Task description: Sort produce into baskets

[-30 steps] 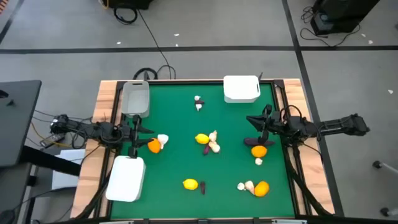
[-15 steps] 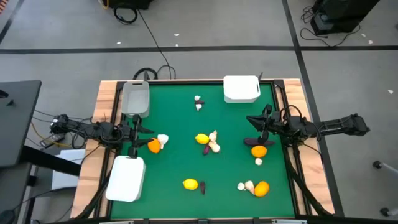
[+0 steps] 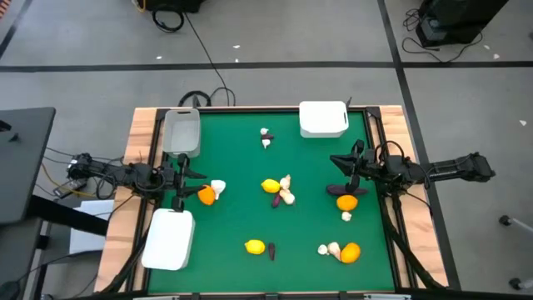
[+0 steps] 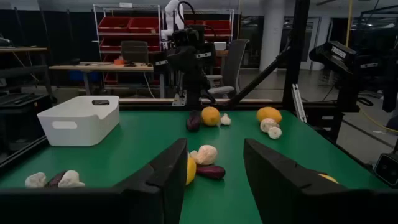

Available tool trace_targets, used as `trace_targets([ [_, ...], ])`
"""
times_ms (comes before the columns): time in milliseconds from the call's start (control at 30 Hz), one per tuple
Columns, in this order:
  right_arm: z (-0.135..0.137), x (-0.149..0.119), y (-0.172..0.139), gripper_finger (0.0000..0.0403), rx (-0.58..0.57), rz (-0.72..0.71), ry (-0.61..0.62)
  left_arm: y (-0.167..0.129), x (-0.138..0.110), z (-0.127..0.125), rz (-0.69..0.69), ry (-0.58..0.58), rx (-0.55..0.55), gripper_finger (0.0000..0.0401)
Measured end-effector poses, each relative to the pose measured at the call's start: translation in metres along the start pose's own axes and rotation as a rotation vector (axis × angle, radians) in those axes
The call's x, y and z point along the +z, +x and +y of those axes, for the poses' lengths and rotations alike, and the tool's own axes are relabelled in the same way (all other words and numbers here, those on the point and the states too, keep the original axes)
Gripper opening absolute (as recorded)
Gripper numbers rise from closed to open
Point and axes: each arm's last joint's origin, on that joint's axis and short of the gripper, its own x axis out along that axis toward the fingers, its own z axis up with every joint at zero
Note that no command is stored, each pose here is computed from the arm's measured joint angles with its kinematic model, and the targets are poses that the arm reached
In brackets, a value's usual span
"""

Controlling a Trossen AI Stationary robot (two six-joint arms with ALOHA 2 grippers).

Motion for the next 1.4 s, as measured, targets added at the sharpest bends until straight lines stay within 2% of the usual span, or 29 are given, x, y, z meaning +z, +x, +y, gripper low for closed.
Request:
trace_targets([
  [1400,0.0004,0.0025,-0.0001,0.0039,0.004,-0.025,0.011,0.0,0.0,0.0,0.0,0.0,0.001,0.0163],
])
